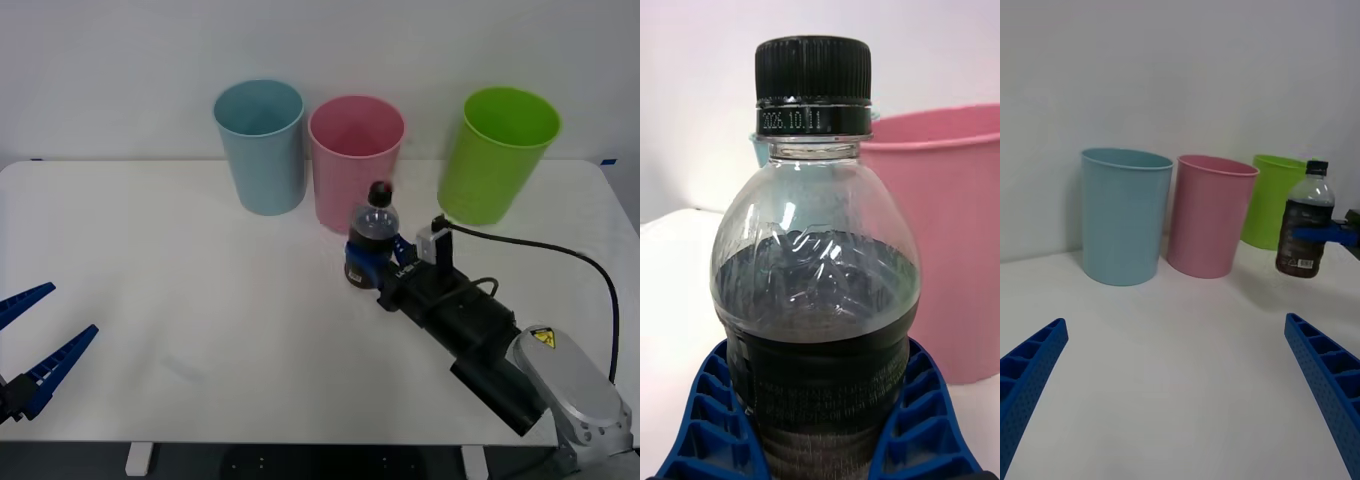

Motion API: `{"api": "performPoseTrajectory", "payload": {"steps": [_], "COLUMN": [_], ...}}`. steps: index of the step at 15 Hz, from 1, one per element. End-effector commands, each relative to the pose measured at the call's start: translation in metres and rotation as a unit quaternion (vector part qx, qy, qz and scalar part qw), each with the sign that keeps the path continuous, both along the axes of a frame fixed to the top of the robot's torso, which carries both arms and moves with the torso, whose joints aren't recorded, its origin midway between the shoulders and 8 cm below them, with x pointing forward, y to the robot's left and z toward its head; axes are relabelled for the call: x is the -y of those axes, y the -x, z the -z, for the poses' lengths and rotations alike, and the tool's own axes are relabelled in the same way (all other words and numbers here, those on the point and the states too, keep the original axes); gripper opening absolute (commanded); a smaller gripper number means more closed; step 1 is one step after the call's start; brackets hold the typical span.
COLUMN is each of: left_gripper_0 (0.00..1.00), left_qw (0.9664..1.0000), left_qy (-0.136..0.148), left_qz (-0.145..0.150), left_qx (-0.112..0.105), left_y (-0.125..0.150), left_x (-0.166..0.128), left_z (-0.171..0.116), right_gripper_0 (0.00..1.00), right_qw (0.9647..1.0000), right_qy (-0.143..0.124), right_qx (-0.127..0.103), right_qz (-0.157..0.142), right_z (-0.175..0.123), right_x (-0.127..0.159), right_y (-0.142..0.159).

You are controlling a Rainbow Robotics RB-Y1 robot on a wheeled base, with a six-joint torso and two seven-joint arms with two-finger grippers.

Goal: Grasp the object on the table and drop it into the matching bin: aluminum can to the light blue bin, PET bottle to the pink bin.

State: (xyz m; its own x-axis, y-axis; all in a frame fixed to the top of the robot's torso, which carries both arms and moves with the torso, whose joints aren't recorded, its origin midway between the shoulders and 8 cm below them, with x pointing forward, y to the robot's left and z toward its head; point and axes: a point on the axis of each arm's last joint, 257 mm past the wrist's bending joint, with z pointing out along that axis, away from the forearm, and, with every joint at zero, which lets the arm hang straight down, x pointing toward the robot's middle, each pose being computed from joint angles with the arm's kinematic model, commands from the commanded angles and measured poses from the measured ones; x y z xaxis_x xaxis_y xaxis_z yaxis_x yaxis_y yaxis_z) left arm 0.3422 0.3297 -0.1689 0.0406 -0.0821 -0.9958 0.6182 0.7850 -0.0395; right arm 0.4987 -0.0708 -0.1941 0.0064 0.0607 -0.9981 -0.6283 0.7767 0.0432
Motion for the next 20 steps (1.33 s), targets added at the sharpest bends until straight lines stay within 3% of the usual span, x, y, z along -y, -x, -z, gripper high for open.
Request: {"api": "performPoseTrajectory", "payload": {"steps": [1,6,14,20], "left_gripper_0": [1.0,1.0,1.0,1.0], "left_qw": [1.0,1.0,1.0,1.0], "left_qy": [0.0,0.0,0.0,0.0], "left_qz": [0.0,0.0,0.0,0.0], "left_qx": [0.0,0.0,0.0,0.0], "left_y": [0.0,0.0,0.0,0.0], "left_x": [0.0,0.0,0.0,0.0], "left_z": [0.0,0.0,0.0,0.0], "right_gripper_0": [0.0,0.0,0.0,0.0], "right_qw": [0.9997,0.9988,0.9957,0.9948], "right_qy": [-0.02,-0.035,-0.055,-0.038], "right_qx": [0.005,0.016,0.03,0.044], "right_qz": [-0.013,-0.03,-0.068,-0.083], "right_z": [-0.026,-0.074,-0.149,-0.188], "right_x": [0.009,0.027,0.032,0.031], "right_y": [0.009,0.011,-0.006,-0.04]}}
